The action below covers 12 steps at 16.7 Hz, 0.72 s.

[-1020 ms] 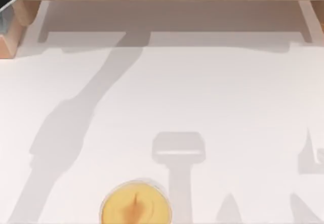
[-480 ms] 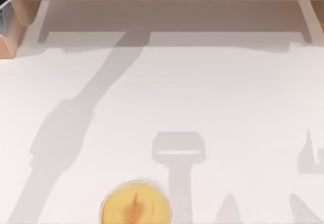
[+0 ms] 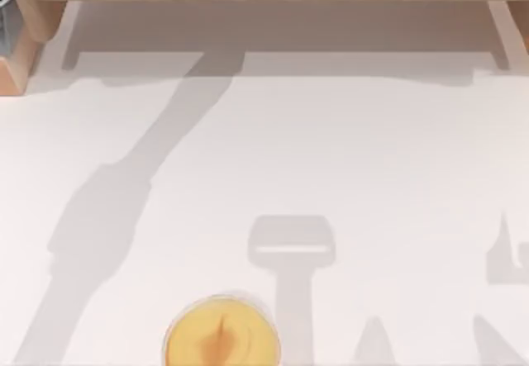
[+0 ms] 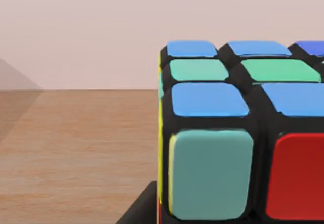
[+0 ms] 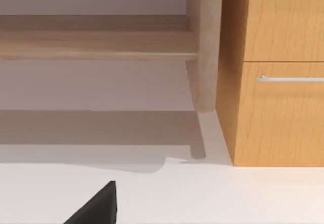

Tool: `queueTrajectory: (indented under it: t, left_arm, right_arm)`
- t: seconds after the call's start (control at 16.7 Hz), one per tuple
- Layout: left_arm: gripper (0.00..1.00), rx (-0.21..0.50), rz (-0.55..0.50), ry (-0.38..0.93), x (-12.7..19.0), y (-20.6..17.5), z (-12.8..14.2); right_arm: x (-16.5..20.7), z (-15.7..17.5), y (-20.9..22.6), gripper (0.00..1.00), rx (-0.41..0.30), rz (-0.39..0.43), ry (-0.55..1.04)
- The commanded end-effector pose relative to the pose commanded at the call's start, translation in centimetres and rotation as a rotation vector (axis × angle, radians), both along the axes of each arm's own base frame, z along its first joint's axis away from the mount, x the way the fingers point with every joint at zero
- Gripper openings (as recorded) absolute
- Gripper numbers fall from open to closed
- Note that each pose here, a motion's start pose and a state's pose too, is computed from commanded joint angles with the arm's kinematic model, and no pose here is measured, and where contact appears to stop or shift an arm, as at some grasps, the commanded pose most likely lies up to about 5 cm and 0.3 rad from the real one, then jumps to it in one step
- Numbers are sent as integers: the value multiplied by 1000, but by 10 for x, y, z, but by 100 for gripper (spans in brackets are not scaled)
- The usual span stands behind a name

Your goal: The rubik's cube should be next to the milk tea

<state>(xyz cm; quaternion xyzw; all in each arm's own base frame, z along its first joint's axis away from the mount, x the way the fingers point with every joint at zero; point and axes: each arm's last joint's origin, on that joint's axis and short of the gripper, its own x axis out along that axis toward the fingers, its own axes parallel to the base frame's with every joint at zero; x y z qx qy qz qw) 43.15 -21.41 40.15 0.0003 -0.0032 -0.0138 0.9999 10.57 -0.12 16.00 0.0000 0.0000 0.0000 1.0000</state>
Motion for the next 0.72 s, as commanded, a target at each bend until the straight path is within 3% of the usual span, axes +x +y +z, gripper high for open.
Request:
queueTrajectory:
  t: [0.18,0.48,0.6,0.72]
  left_arm:
    - [0,5,-47,-3,-26,8,25]
    - [0,21,-189,62,-114,41,69]
    - [0,36,-250,168,-147,55,60]
    - [0,53,-299,332,-172,65,33]
  right_arm:
    - [0,0,0,100,0,0,0]
    - [0,0,0,100,0,0,0]
    - [0,0,0,100,0,0,0]
    - [0,0,0,100,0,0,0]
